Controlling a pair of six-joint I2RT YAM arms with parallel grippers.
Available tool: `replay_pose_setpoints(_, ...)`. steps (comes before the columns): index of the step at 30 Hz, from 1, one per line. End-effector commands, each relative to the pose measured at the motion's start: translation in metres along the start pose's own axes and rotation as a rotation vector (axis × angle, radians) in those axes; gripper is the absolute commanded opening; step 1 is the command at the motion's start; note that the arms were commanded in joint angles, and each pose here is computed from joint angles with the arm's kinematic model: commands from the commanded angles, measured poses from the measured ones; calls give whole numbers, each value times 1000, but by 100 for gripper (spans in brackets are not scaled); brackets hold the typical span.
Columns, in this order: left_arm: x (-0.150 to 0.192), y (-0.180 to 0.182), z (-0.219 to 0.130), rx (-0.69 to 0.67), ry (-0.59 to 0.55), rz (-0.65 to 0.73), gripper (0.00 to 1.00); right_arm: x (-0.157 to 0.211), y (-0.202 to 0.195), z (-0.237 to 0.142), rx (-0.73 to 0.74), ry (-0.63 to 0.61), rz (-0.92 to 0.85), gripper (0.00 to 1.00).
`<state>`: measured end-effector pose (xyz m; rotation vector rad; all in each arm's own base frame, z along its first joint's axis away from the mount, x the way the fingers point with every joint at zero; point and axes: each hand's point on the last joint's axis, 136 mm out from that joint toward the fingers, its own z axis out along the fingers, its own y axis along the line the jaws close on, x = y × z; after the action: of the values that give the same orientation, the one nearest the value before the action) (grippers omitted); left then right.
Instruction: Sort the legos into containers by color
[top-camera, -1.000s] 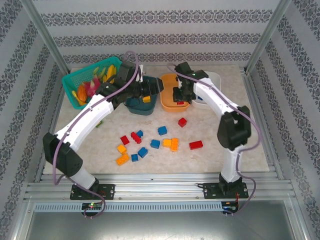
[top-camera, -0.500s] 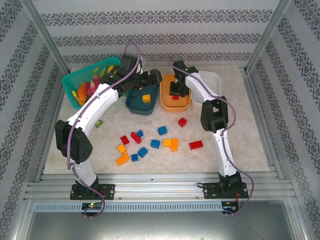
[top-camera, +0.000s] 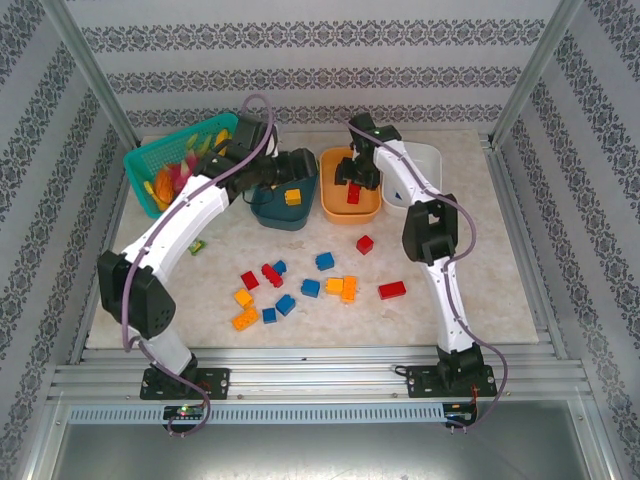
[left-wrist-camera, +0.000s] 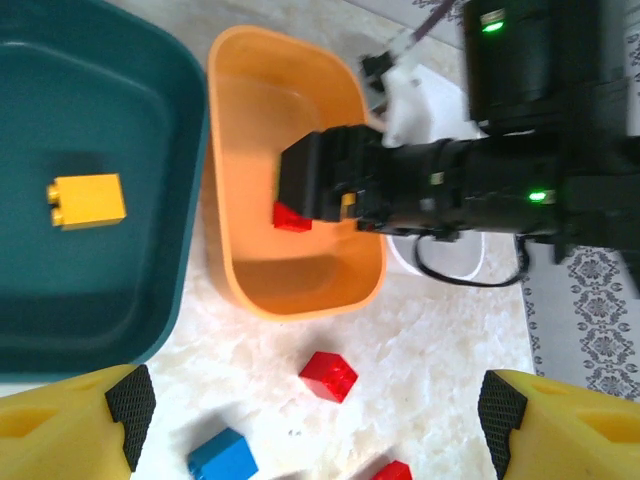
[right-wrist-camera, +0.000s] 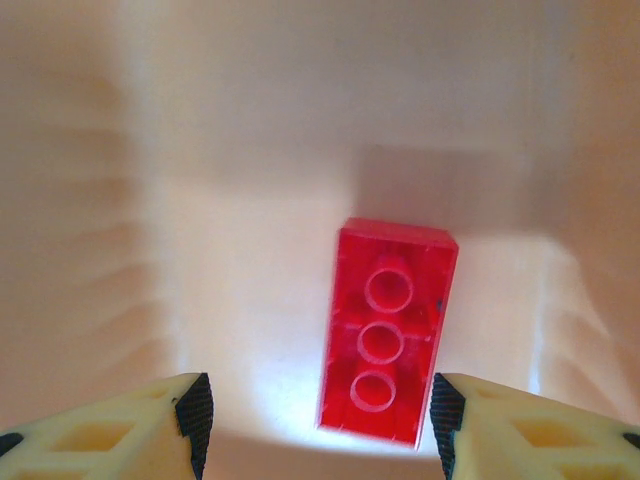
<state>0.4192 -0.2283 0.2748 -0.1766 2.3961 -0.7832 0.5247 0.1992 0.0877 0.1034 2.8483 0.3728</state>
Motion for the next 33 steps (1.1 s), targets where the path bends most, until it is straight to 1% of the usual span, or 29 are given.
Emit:
replay_pose_setpoints(1, 17, 22, -32, -83, 16, -59, 86, -10, 40, -95, -75, -175, -86, 62)
replay_pose_setpoints(4, 44, 45, -50, -155, 47, -111, 85, 11, 63, -125, -134, -233, -146, 62)
replay_pose_setpoints(7, 77, 73, -69, -238, 91, -149, 84, 45, 85, -146, -215, -278, -204, 62)
replay_pose_setpoints(10, 119, 106, -84, -335, 163, -192, 82, 92, 102, -158, -334, -306, -247, 64)
replay_pose_setpoints(12, 151, 129, -90, -400, 219, -250, 81, 133, 113, -163, -416, -315, -305, 67)
replay_pose_setpoints(15, 192, 154, -90, -444, 273, -354, 78, 189, 126, -163, -534, -309, -381, 72)
replay_pose_setpoints(17, 211, 166, -85, -450, 285, -414, 77, 223, 125, -153, -600, -276, -399, 73)
replay_pose_setpoints(19, 222, 174, -77, -447, 285, -463, 76, 250, 126, -150, -643, -259, -437, 74)
replay_pose_setpoints(21, 232, 180, -66, -444, 296, -500, 75, 273, 125, -144, -644, -233, -485, 75)
replay_pose_setpoints(25, 243, 189, -51, -455, 327, -517, 71, 292, 118, -129, -629, -168, -491, 75)
replay_pose_setpoints(31, 247, 199, -36, -486, 354, -487, 70, 297, 114, -122, -621, -153, -484, 75)
replay_pose_setpoints(33, 250, 203, -32, -502, 371, -482, 67, 298, 114, -122, -624, -151, -482, 75)
